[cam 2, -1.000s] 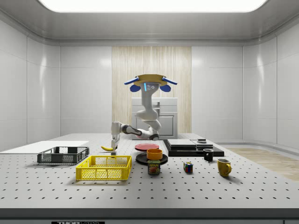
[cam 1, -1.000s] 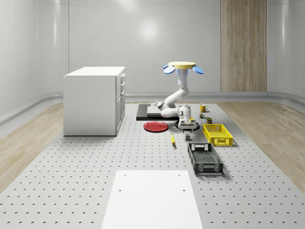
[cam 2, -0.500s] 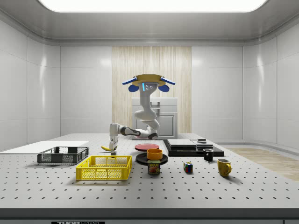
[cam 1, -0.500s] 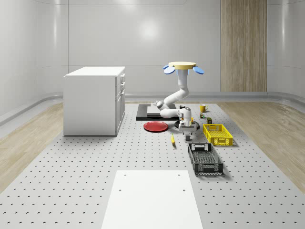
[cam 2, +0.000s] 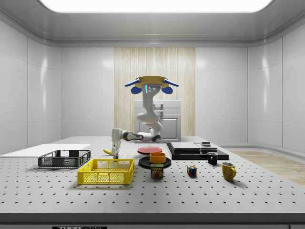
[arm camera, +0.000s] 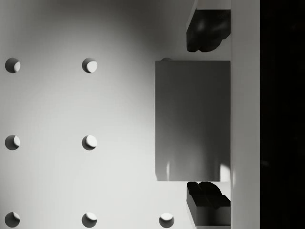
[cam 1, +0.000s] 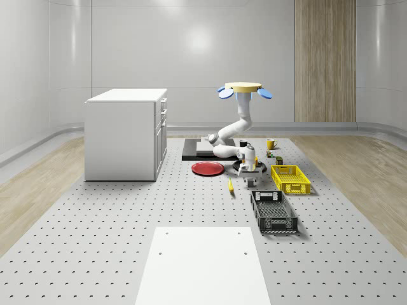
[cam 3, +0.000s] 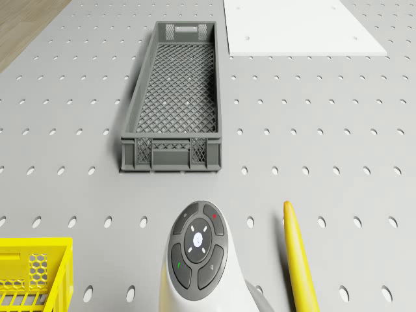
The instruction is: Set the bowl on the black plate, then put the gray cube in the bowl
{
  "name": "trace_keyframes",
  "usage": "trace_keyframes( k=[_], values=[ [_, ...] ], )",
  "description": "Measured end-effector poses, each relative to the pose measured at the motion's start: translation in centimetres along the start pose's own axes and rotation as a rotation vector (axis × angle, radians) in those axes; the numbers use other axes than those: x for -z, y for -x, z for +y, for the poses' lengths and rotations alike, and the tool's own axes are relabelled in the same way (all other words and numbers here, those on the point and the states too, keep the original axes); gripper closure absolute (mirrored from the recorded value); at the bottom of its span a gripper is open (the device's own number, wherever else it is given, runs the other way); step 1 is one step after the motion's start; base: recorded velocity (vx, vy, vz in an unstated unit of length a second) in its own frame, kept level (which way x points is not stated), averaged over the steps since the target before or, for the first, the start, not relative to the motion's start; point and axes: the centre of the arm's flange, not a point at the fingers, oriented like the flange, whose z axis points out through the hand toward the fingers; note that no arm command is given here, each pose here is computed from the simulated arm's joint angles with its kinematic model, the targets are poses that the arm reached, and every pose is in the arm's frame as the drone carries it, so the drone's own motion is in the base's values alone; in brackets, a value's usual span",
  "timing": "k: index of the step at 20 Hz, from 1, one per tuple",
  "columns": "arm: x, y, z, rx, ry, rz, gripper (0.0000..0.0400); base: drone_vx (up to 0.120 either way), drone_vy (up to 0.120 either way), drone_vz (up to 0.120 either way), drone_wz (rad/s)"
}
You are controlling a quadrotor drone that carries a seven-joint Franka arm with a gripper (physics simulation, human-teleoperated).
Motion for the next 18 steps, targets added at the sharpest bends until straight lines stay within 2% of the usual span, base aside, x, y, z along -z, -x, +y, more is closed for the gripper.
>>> trace_keyframes(
  k=[5,7,10,13,18],
  values=[
    [-0.53,0.00,0.00,0.000,0.000,0.000,0.0000,0.000,0.000,0.000,0.000],
    [-0.70,0.00,0.00,0.000,0.000,0.000,0.0059,0.000,0.000,0.000,0.000],
    [-0.85,-0.01,0.00,0.000,0.000,0.000,0.0107,0.000,0.000,0.000,0.000],
    [-0.92,-0.01,0.00,0.000,0.000,0.000,0.0130,0.000,0.000,0.000,0.000],
    [-0.97,-0.01,0.00,0.000,0.000,0.000,0.0144,0.000,0.000,0.000,0.000]
  ],
)
